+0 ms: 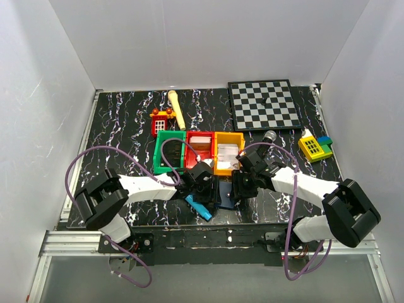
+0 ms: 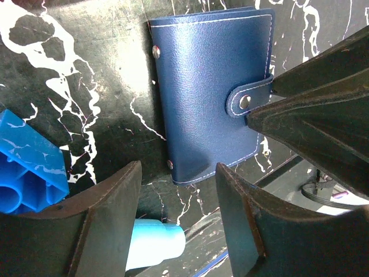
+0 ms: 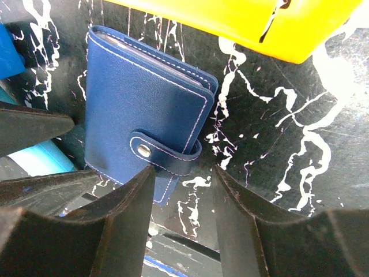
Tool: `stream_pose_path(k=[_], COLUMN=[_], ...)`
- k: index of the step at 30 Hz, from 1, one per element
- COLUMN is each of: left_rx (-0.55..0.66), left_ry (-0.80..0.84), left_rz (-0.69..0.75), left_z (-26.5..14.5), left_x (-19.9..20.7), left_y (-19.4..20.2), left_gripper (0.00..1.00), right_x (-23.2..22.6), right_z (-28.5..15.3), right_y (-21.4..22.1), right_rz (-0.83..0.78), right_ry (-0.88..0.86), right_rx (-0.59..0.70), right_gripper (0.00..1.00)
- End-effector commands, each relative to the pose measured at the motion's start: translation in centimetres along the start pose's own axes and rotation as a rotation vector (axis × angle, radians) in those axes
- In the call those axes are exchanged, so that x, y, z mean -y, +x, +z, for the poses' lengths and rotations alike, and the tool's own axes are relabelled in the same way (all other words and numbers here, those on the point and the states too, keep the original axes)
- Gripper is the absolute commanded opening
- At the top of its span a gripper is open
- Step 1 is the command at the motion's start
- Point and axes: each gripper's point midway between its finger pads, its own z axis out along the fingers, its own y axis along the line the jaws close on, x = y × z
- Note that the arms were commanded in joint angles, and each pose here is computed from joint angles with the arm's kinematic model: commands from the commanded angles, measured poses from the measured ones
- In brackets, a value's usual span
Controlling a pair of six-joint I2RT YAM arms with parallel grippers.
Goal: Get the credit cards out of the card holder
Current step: Pick up the card holder from the center of the board.
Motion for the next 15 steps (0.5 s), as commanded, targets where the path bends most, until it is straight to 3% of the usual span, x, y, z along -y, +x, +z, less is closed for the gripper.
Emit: stream_pose_path(k=[1,15], left_rx=[0.03,0.078], left_ry=[0.005,0.026], left_rz=[-0.009,-0.012], left_z=[-0.75,-1.61], left_x=[0.01,0.13], left_y=[-0.24,-0.79], left_gripper=[0.54,0.56], right_x=[-0.36,0.42], right_z=[-0.7,-1.3], right_y=[-0.94,-0.44], right_rz=[-0.029,-0.047], right_ry=[0.0,0.028], right_rx=[0.017,0.021], right_gripper=[0.52,0.53])
